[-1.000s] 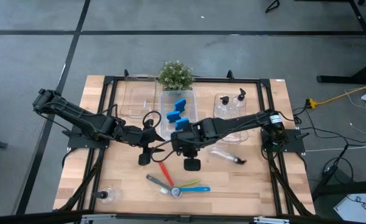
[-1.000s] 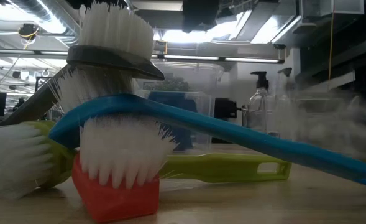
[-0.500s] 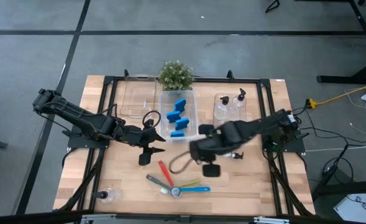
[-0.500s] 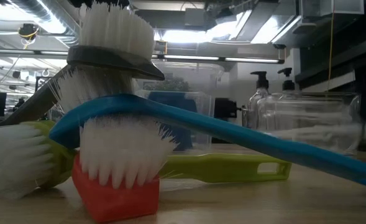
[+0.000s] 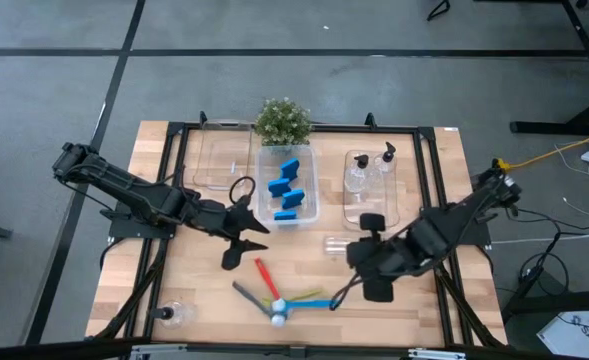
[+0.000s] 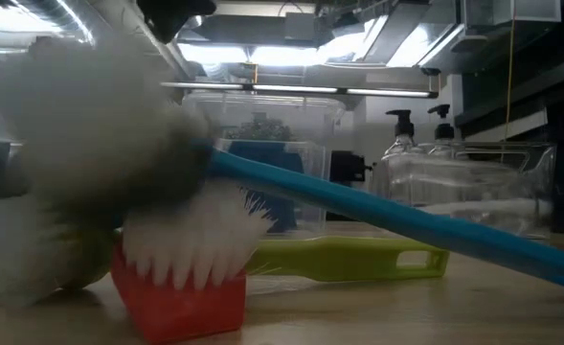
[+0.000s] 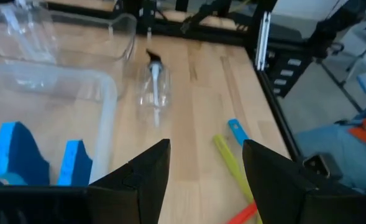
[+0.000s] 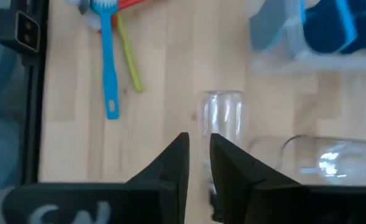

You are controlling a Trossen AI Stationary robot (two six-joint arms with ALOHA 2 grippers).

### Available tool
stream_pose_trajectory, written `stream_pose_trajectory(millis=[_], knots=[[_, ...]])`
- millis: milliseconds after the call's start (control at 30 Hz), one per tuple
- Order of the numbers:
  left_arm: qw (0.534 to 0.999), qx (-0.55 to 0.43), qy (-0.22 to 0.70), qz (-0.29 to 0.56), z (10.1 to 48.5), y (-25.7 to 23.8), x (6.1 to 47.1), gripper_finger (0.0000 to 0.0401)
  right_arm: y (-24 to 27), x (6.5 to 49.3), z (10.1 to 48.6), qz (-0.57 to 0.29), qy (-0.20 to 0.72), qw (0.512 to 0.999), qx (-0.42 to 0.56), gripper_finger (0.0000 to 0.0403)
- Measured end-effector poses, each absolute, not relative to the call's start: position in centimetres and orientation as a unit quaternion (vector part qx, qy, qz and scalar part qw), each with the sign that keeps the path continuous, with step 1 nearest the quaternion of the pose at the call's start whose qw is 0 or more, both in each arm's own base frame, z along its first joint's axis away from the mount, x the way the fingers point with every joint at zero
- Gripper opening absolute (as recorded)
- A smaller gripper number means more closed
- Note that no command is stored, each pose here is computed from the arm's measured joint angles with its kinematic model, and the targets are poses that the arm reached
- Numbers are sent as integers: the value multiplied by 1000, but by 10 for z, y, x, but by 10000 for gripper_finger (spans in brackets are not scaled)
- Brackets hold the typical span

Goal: Pick & Place Kitchen Sink Supplies
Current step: Put the transparent bottle into the right transparent bin

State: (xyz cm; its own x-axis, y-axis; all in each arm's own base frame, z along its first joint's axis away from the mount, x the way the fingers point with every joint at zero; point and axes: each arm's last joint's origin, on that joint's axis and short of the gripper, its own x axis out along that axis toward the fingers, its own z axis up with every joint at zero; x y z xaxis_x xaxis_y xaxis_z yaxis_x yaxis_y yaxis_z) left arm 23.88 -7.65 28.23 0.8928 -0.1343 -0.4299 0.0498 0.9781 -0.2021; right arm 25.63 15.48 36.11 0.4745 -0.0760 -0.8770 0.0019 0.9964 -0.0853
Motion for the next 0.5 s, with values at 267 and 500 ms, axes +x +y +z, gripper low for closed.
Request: stream_pose_trajectory(millis=[267,500], knots=[[974,-87,202,-52,287,-76,241,190,135,221,318,-72,512,854,62,65],[979,-56,192,-43,288,-72,243,189,132,211,280,-110,556,816,114,65]])
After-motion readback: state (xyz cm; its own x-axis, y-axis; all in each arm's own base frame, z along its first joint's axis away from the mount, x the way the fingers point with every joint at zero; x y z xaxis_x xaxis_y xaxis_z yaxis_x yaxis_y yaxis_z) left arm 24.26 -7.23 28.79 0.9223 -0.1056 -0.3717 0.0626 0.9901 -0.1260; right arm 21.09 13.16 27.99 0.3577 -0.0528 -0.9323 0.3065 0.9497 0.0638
